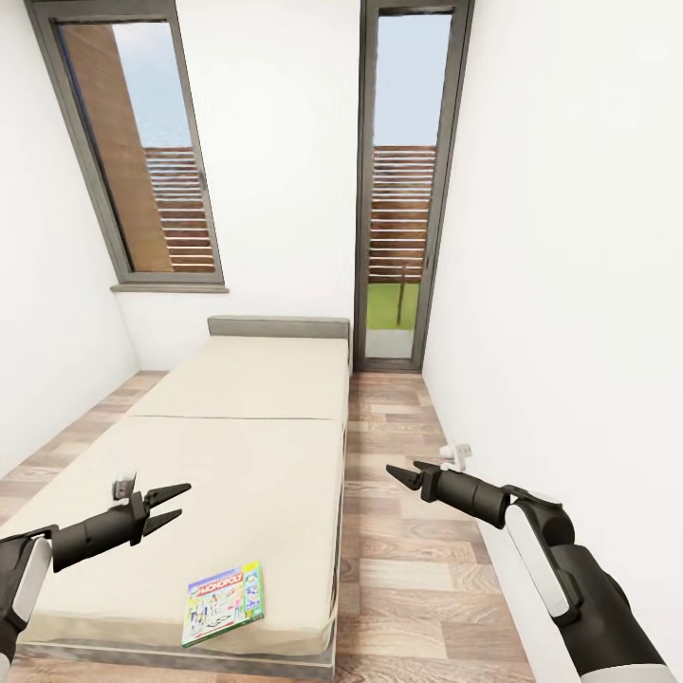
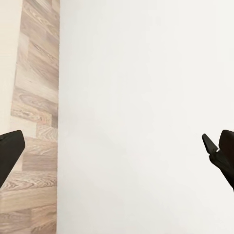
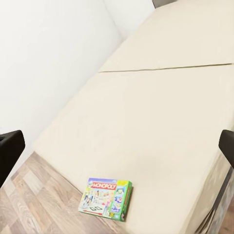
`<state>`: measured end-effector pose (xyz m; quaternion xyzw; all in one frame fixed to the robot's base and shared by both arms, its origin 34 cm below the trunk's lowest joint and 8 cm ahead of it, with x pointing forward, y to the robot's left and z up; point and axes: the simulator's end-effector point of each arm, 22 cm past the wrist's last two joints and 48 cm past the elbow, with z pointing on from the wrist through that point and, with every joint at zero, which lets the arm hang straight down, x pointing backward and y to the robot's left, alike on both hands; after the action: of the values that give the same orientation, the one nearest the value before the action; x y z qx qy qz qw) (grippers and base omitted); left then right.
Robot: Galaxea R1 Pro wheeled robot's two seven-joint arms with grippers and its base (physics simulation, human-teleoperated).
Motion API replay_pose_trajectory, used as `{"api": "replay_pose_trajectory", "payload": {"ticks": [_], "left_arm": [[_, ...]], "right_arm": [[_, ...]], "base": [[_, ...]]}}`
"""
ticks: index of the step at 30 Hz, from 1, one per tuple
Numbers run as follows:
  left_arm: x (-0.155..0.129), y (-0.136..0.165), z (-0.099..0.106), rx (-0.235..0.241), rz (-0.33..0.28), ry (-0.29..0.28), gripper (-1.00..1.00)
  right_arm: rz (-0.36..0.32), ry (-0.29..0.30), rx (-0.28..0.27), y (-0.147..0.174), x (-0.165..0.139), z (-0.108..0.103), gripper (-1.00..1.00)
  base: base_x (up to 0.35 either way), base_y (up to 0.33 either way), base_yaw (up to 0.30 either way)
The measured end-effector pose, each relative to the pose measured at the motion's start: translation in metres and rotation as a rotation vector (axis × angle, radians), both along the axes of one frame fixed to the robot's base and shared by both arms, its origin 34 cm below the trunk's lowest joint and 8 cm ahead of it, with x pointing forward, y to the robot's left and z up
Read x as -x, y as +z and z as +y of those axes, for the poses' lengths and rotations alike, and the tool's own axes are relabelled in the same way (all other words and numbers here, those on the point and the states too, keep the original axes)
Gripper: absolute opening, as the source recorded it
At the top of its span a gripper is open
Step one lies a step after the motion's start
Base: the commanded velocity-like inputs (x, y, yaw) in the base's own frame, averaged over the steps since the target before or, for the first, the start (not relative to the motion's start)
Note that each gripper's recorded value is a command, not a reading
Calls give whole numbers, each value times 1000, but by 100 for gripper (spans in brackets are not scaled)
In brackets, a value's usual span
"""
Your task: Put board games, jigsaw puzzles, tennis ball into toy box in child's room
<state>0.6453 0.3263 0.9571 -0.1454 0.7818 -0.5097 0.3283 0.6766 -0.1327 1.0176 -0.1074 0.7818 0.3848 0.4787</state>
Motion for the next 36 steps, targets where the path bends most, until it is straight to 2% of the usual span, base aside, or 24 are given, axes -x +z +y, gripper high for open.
{"api": "replay_pose_trajectory", "payload": {"ticks": [16,24,36], "left_arm": [[-3,-22,2,-5,5,3,100],[-3,-32,6,-11,7,6,100],[-4,-49,6,-12,6,6,100]], "right_arm": [[0,-2,1,-20,-3,-1,100],[0,-3,-1,-31,-4,-1,100],[-5,-1,-1,-46,-5,0,100]], "base": [[-2,0,0],[-156,0,0],[-16,0,0]]}}
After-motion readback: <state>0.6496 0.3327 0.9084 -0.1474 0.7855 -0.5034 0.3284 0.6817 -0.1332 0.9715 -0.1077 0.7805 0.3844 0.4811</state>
